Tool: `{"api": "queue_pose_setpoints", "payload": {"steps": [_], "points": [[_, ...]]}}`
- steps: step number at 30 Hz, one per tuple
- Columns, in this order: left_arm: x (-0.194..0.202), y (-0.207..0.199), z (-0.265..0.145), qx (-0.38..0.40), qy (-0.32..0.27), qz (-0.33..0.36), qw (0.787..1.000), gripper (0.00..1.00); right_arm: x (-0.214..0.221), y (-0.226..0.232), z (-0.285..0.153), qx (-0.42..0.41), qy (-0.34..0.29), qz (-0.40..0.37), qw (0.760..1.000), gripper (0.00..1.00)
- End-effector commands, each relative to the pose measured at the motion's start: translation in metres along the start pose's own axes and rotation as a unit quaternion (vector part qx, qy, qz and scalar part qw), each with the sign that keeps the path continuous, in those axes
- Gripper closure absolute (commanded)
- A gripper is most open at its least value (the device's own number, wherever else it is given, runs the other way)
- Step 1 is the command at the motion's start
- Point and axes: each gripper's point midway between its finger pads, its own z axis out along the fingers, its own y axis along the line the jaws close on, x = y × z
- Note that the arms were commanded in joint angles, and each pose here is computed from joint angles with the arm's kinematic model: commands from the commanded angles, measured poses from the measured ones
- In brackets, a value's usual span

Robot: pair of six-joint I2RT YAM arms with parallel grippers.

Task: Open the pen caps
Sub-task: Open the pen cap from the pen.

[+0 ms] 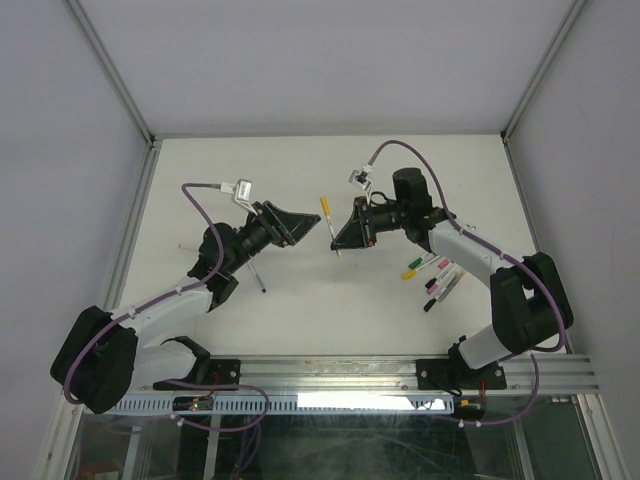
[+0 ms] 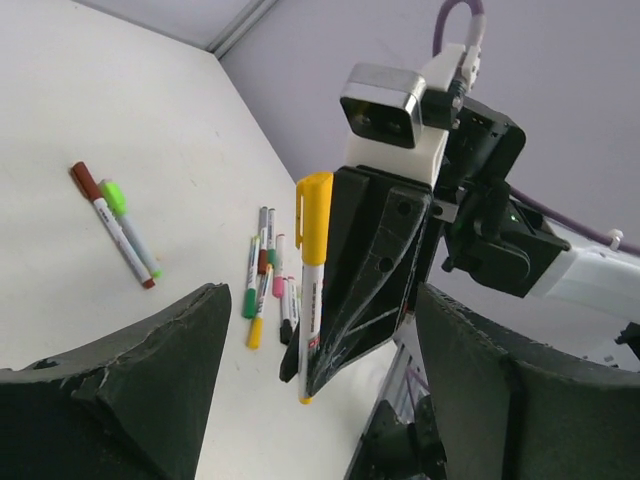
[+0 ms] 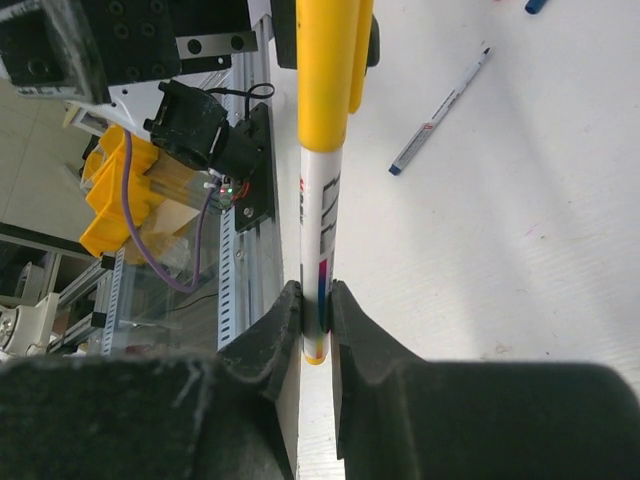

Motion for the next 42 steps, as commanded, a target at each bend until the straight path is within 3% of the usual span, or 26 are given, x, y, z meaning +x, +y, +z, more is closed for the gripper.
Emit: {"api": "queue_pose_setpoints", "payload": {"steps": [1, 8, 16, 35, 42], "points": [[-0.019, 0.001, 0.016, -0.045, -0.006, -0.016, 0.999, 0.27, -0.018, -0.004, -0.002, 0.024, -0.008, -0.043, 0.999, 1.00], [-0.022, 0.016, 0.032, -0.175, -0.045, -0.004, 0.983, 0.38, -0.018, -0.015, -0.001, 0.057, -0.001, -0.046, 0.997, 1.00], [-0.024, 0.015, 0.049, -0.252, -0.071, 0.008, 0.965, 0.50, -0.017, -0.018, 0.001, 0.063, 0.002, -0.045, 0.997, 1.00], [-0.006, 0.019, 0.070, -0.265, -0.028, 0.021, 0.964, 0.68, -0.014, -0.022, 0.005, 0.073, 0.011, -0.047, 0.996, 1.00], [0.002, 0.023, 0.071, -0.263, -0.011, 0.031, 0.964, 0.92, -0.013, -0.020, 0.005, 0.068, 0.013, -0.048, 0.996, 1.00]]}}
